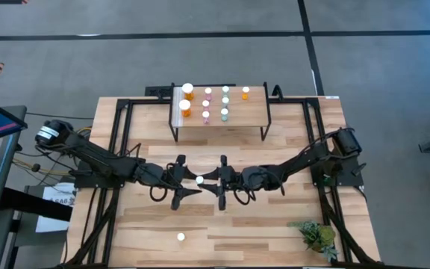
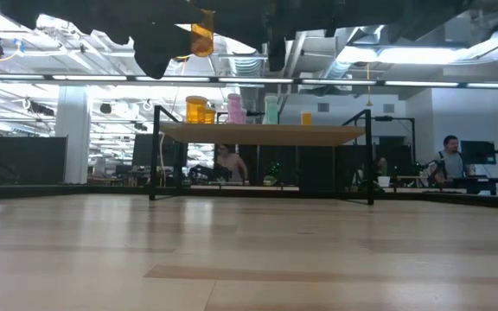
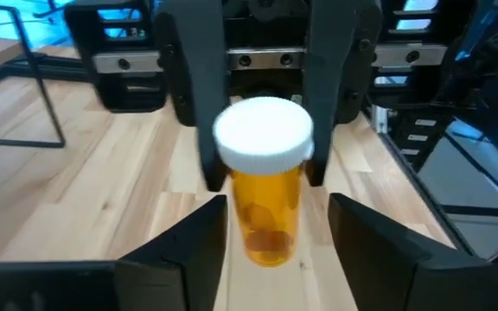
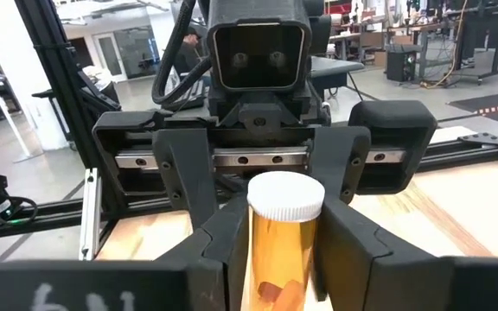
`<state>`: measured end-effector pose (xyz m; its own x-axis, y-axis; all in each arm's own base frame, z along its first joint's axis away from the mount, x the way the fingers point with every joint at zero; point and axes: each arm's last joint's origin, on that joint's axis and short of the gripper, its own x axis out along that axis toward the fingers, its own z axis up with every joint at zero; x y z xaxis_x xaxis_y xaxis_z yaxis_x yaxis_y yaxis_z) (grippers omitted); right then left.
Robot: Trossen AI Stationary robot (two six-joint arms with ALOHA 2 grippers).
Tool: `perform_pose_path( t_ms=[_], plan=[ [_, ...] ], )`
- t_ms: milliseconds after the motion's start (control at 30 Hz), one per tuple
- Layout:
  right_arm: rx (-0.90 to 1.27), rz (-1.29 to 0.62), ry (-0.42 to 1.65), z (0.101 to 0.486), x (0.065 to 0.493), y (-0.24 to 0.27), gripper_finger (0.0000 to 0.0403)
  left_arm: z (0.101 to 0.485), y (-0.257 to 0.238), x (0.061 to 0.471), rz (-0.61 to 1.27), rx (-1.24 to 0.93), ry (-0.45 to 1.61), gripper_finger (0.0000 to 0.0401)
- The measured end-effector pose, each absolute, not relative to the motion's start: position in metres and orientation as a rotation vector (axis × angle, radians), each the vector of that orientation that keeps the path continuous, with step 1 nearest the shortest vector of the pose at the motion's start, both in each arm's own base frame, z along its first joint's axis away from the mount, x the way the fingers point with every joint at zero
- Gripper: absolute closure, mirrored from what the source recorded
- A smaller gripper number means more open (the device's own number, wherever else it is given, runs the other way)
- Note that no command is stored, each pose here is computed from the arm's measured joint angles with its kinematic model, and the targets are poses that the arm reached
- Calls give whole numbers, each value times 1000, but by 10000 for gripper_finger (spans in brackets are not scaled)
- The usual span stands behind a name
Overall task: Pick and place medicine bottles onto shelf by color
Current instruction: Put the right small orange pill bottle aligned with the other small orange pill bottle on the shelf
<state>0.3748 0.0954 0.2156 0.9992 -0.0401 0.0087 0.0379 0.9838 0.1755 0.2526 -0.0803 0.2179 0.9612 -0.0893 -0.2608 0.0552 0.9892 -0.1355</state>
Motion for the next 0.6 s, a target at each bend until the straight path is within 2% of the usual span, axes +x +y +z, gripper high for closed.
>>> perform_pose_path(
  t_ms=[367, 600],
  plan=[
    [125, -26, 53, 252, 352, 96, 266, 239, -70, 229, 0, -103, 278, 179],
    [36, -211, 92, 268, 337, 87, 267, 248, -69, 212, 39, -82, 289, 179]
  ],
)
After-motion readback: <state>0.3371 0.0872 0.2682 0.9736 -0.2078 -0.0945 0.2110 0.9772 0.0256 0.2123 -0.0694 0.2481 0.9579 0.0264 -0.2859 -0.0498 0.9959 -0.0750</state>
